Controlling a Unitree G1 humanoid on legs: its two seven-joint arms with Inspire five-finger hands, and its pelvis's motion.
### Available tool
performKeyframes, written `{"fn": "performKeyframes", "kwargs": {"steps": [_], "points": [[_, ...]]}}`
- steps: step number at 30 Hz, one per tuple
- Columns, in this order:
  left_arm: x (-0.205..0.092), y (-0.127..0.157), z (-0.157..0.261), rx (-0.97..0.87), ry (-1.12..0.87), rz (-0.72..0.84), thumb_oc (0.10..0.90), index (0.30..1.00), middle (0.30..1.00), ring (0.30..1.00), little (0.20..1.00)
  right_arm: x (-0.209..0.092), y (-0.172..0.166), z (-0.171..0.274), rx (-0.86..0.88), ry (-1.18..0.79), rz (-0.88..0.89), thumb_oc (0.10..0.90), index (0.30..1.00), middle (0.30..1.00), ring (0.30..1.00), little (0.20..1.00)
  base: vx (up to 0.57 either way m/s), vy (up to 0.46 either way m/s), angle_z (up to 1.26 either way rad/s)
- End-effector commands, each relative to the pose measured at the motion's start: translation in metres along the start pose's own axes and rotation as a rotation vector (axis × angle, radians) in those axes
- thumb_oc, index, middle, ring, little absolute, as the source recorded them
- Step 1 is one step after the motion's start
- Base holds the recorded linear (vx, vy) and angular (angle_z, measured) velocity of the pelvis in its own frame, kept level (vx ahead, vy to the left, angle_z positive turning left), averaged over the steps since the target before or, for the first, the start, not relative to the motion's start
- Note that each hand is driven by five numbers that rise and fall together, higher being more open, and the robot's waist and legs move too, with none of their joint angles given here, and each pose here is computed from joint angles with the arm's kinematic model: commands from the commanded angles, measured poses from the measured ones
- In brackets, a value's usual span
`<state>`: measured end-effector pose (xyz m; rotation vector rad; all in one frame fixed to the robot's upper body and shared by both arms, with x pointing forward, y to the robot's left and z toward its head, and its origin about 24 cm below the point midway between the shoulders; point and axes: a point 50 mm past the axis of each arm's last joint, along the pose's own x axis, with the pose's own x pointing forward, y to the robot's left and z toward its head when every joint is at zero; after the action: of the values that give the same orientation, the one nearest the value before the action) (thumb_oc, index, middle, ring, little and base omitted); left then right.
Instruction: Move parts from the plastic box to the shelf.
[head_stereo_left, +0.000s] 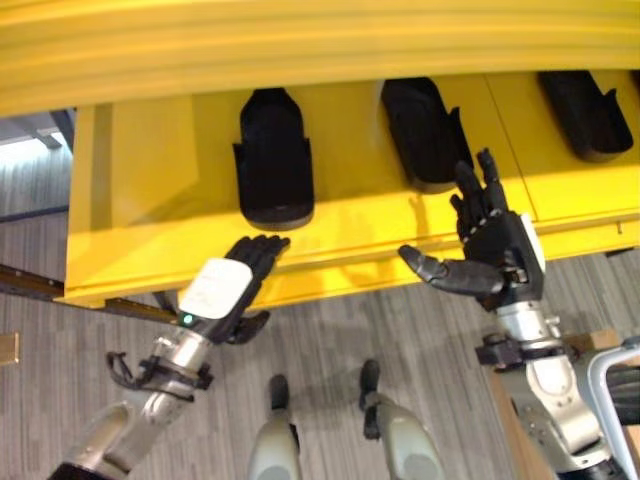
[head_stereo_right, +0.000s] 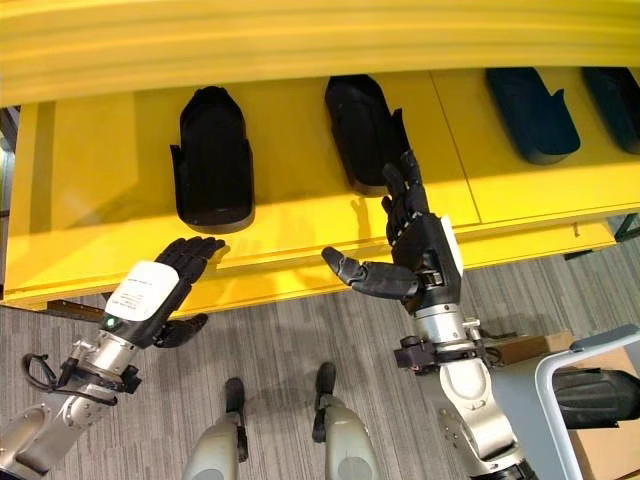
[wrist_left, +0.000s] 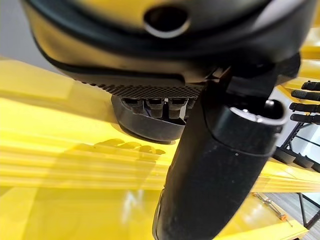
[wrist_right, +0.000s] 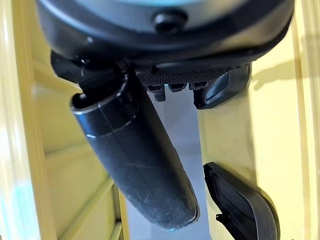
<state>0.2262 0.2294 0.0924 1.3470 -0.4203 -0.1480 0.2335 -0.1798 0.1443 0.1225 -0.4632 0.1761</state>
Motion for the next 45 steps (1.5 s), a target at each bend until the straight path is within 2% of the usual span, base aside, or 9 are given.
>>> {"fn": "performKeyframes", "kwargs": {"steps": [1,21,45], "points": [[0.014,0.018,0.008,-0.01,-0.071,0.108,0.9,1.0,1.0,1.0,1.0,0.011,0.007,0.039,0.018,-0.252,0.033,0.9,1.0,1.0,1.0,1.0,0.0,0.0,0.0],[0.025,-0.008,-0.006,-0.038,0.026,0.057,0.9,1.0,1.0,1.0,1.0,0.011,0.009,0.038,0.031,-0.242,0.043,0.9,1.0,1.0,1.0,1.0,0.0,0.0,0.0],[0.042,-0.008,-0.005,-0.037,0.031,0.101,0.9,1.0,1.0,1.0,1.0,0.008,0.008,0.039,0.026,-0.242,0.035,0.9,1.0,1.0,1.0,1.0,0.0,-0.001,-0.02]]}}
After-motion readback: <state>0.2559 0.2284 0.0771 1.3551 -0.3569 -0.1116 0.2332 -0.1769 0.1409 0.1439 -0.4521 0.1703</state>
